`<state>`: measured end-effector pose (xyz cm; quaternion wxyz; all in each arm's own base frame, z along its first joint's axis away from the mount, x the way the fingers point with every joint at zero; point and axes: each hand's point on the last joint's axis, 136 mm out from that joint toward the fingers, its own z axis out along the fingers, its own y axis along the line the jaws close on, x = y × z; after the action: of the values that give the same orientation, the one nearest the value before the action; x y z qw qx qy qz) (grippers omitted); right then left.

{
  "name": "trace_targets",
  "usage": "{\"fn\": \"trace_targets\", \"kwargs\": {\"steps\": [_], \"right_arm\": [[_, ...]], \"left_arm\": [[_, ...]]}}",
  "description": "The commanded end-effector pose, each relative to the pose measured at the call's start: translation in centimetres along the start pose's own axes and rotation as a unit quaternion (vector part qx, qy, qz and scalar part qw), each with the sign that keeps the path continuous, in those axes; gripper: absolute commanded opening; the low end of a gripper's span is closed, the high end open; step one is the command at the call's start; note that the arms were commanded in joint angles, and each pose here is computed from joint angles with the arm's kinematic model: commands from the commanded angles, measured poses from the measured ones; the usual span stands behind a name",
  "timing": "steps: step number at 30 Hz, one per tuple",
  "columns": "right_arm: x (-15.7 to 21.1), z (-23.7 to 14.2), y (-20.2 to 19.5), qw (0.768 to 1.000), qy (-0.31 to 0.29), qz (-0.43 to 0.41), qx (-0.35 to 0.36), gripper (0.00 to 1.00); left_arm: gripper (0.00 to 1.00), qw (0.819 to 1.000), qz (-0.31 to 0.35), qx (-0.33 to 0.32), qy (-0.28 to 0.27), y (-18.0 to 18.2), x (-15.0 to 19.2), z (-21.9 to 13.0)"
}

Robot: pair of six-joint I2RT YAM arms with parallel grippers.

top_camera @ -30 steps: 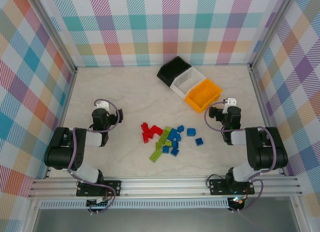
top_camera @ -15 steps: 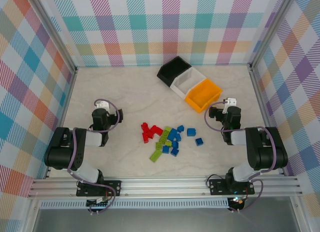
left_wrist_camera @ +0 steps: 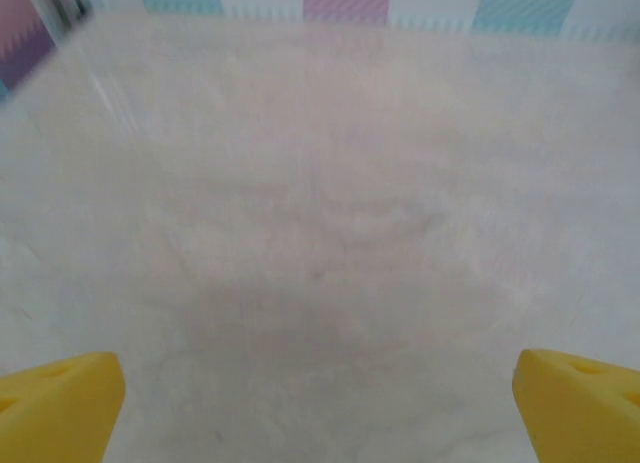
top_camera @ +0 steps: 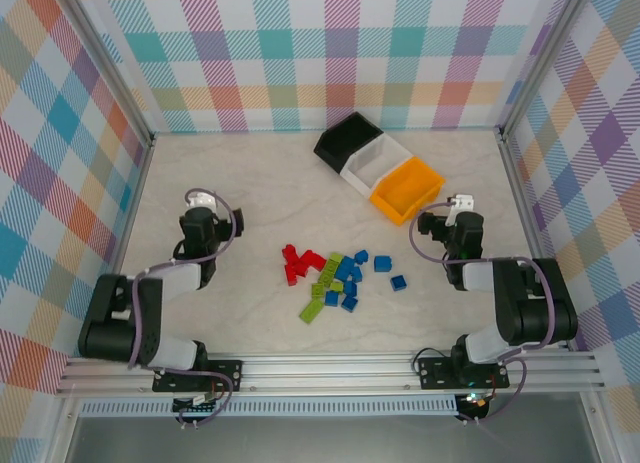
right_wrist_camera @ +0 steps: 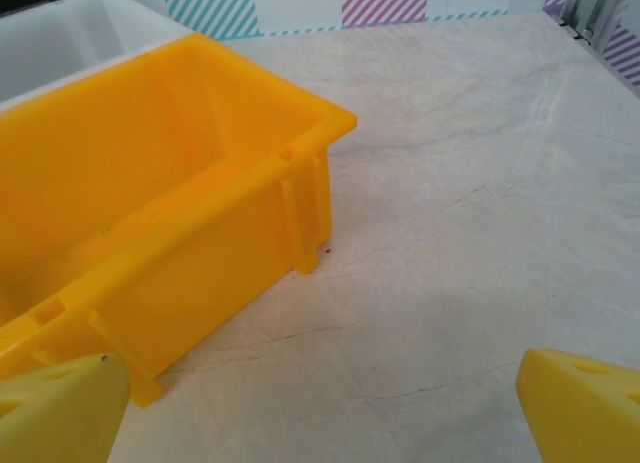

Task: Sort the legos into containers by color

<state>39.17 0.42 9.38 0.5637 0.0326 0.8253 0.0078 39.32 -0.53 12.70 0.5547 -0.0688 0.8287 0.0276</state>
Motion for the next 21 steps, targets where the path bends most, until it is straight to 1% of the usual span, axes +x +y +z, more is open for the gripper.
{"fn": "trace_targets", "kwargs": {"steps": [1, 3, 5, 7, 8, 9, 10, 11, 12, 13, 14, 15, 16, 17, 18, 19, 20, 21], "right_arm": [[-0.8, -0.4, 0.1, 1.000, -0.019, -0.001, 0.002, 1.00], [-0.9, 0.0, 0.2, 1.000, -0.011, -0.001, 0.002, 1.00], [-0.6, 0.7, 0.0, 1.000, 0.012, 0.008, -0.006, 1.00], [-0.7, 0.5, 0.0, 1.000, 0.011, 0.017, -0.021, 1.00], [-0.9, 0.4, 0.0, 1.000, 0.005, 0.016, -0.021, 1.00], [-1.6, 0.0, -0.6, 1.000, 0.002, 0.019, -0.002, 1.00], [-2.3, -0.6, -1.5, 0.999, 0.016, 0.030, 0.025, 1.00], [-3.7, -1.3, -2.5, 0.997, 0.017, 0.046, 0.054, 1.00], [-4.9, -1.8, -3.3, 0.996, 0.008, 0.046, 0.080, 1.00], [-5.6, -2.0, -4.3, 0.993, 0.007, 0.051, 0.110, 1.00], [-5.8, -2.1, -5.4, 0.987, 0.014, 0.069, 0.146, 1.00], [-5.4, -2.0, -6.5, 0.976, 0.034, 0.111, 0.183, 1.00], [-4.5, -2.1, -7.4, 0.961, 0.062, 0.160, 0.216, 1.00], [-3.2, -2.9, -8.3, 0.933, 0.107, 0.223, 0.263, 1.00], [-2.7, -3.0, -8.5, 0.917, 0.143, 0.256, 0.272, 1.00], [-2.6, -2.1, -7.4, 0.927, 0.167, 0.247, 0.229, 1.00], [-2.6, -1.8, -6.6, 0.927, 0.172, 0.258, 0.209, 1.00], [-2.6, -1.6, -5.5, 0.926, 0.176, 0.280, 0.180, 1.00]], "left_arm": [[1.00, 0.998, -0.054, -0.035, -0.025, 1.1, -2.5, -1.4], [1.00, 0.994, -0.095, -0.030, -0.041, 0.9, -3.9, -1.4], [1.00, 0.986, -0.159, -0.037, -0.041, 1.0, -5.4, -1.0], [1.00, 0.978, -0.208, -0.017, -0.014, -0.1, -6.2, -0.4], [1.00, 0.974, -0.226, 0.005, -0.007, -1.0, -7.0, -0.3], [1.00, 0.970, -0.239, 0.032, -0.002, -2.1, -7.6, -0.1], [1.00, 0.968, -0.246, 0.054, -0.005, -2.8, -8.3, -0.2], [1.00, 0.966, -0.248, 0.077, -0.010, -3.5, -9.2, -0.4], [1.00, 0.964, -0.250, 0.085, -0.025, -3.7, -10.1, -0.9], [1.00, 0.961, -0.260, 0.080, -0.042, -3.2, -10.8, -1.5], [1.00, 0.956, -0.281, 0.061, -0.062, -2.2, -11.5, -2.2], [1.00, 0.946, -0.313, 0.036, -0.077, -1.0, -11.8, -2.8], [1.00, 0.932, -0.354, 0.002, -0.078, 0.4, -11.3, -3.3], [1.00, 0.900, -0.426, -0.068, -0.057, 2.7, -9.6, -4.2], [1.00, 0.869, -0.478, -0.121, -0.034, 4.4, -7.9, -5.2], [1.00, 0.865, -0.486, -0.121, -0.036, 4.7, -7.9, -5.4], [1.00, 0.877, -0.472, -0.081, -0.037, 3.9, -8.9, -5.2], [1.00, 0.891, -0.452, -0.048, -0.027, 2.9, -9.6, -5.1]]}}
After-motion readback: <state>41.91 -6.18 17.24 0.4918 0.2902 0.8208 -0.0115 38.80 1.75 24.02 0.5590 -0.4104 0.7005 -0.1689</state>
